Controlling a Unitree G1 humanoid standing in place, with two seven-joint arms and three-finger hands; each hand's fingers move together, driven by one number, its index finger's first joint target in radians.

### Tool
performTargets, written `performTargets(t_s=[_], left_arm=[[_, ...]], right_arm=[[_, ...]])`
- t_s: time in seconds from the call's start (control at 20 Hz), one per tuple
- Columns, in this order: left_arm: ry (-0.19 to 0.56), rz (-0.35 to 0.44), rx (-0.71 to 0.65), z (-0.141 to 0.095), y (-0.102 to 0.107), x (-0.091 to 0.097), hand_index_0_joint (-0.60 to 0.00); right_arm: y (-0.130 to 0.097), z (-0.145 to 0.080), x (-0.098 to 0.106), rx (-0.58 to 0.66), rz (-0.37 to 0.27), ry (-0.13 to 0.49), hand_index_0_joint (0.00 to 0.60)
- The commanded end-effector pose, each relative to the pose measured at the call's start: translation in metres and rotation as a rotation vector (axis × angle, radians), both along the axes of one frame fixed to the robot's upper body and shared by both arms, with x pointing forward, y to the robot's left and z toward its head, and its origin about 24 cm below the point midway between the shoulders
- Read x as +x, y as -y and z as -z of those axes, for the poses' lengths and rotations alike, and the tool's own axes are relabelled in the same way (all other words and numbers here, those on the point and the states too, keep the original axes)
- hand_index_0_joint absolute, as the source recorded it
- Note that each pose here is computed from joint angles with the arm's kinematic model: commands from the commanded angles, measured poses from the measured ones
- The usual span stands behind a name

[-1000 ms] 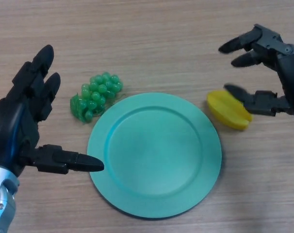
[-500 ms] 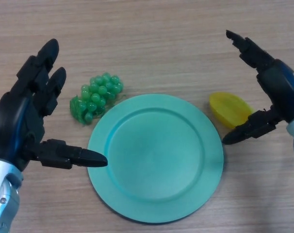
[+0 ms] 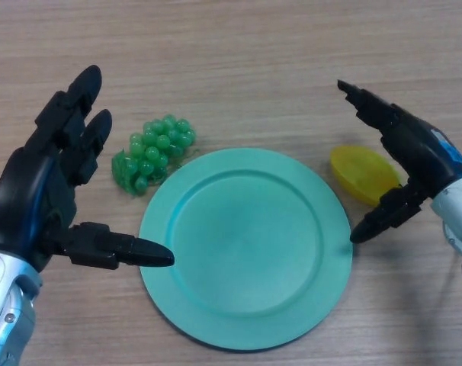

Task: Pick up the yellow starfruit and place it on the plate

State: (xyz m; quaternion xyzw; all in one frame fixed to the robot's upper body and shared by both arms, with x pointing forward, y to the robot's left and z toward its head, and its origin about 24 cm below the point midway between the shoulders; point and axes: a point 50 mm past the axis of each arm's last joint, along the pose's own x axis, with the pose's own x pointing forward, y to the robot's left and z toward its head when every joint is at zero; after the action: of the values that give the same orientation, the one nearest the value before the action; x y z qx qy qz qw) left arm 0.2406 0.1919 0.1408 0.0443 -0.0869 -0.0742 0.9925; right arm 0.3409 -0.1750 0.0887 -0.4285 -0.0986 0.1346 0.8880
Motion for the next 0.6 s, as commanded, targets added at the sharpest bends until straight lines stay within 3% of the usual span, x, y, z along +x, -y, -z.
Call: performTargets(t_s=[0.05, 0.1, 0.15, 0.2, 0.35, 0.4, 0.5, 0.6], left_arm=[[0.253, -0.069, 0.045, -0.04, -0.015, -0.009, 0.0], [0.252, -0.07, 0.043, -0.041, -0.016, -0.009, -0.15], [0.251, -0.071, 0.041, -0.041, -0.017, -0.009, -0.25], [0.25, -0.074, 0.036, -0.042, -0.018, -0.008, -0.277], [0.239, -0.082, 0.022, -0.04, -0.021, -0.006, -0.061], [0.235, -0.086, 0.024, -0.039, -0.022, -0.005, 0.0], [0.246, -0.086, 0.032, -0.04, -0.023, -0.003, 0.0], [0.264, -0.08, 0.047, -0.042, -0.022, -0.003, 0.0]], right_arm=[[0.011, -0.048, 0.009, 0.052, 0.007, 0.267, 0.0], [0.011, -0.047, 0.009, 0.047, 0.009, 0.267, 0.0], [0.012, -0.047, 0.01, 0.042, 0.011, 0.267, 0.0], [0.012, -0.046, 0.011, 0.039, 0.015, 0.269, 0.15], [0.017, -0.042, 0.016, -0.071, 0.029, 0.318, 0.5], [0.021, -0.038, 0.018, -0.21, 0.028, 0.363, 0.6], [0.024, -0.036, 0.02, -0.303, 0.032, 0.363, 0.6], [0.027, -0.036, 0.021, -0.296, 0.048, 0.35, 0.6]])
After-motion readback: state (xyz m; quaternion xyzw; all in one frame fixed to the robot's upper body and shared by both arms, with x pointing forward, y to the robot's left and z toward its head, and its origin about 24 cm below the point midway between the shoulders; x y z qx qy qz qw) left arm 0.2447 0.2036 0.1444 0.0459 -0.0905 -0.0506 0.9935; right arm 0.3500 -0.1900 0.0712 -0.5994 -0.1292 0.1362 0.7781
